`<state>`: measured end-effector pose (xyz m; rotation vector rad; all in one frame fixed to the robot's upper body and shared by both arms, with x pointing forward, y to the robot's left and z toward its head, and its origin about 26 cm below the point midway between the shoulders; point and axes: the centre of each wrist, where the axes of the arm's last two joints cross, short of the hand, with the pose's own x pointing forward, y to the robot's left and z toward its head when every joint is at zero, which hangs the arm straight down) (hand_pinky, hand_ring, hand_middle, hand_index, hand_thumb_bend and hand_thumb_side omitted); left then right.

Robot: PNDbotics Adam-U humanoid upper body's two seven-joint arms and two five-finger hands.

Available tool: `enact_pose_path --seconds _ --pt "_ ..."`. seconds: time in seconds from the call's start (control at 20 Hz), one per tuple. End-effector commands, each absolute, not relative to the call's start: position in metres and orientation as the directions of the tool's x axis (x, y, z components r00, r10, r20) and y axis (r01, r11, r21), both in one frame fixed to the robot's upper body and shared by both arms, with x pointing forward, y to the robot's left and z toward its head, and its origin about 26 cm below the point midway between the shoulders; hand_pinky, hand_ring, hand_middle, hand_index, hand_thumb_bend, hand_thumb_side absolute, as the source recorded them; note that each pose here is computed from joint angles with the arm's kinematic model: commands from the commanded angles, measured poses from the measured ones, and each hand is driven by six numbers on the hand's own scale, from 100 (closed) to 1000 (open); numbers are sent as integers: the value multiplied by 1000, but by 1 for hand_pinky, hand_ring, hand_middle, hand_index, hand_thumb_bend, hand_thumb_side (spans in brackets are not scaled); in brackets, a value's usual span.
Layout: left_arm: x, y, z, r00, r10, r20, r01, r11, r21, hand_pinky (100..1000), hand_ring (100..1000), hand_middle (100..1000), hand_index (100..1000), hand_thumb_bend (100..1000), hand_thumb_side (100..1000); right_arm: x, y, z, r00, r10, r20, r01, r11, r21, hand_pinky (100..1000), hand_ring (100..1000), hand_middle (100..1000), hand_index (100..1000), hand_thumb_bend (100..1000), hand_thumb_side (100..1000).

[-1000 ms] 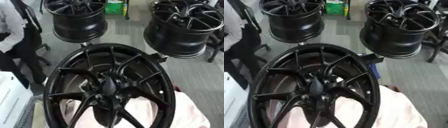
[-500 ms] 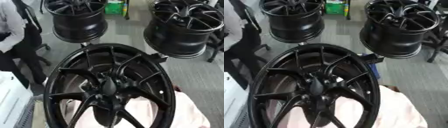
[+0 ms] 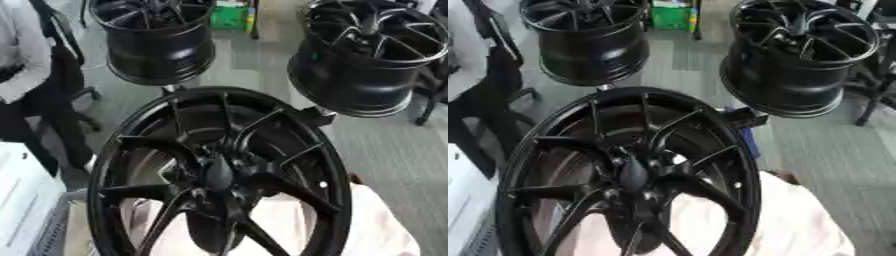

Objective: Pull the pin out of the wheel hub.

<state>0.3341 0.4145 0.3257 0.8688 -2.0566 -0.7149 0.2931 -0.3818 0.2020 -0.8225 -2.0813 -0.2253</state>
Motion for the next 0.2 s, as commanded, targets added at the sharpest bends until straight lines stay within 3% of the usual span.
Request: enact_pose_path --seconds 0.05,0.2 --pt "314 377 329 -569 -708 419 -382 678 628 786 788 642 863 100 432 291 -380 219 -447 504 739 626 766 -144 775 674 599 748 100 732" --pt "298 347 309 -618 -637 460 -358 750 557 783 788 641 871 100 474 291 -377 221 -458 504 732 623 770 -139 776 676 601 749 100 727"
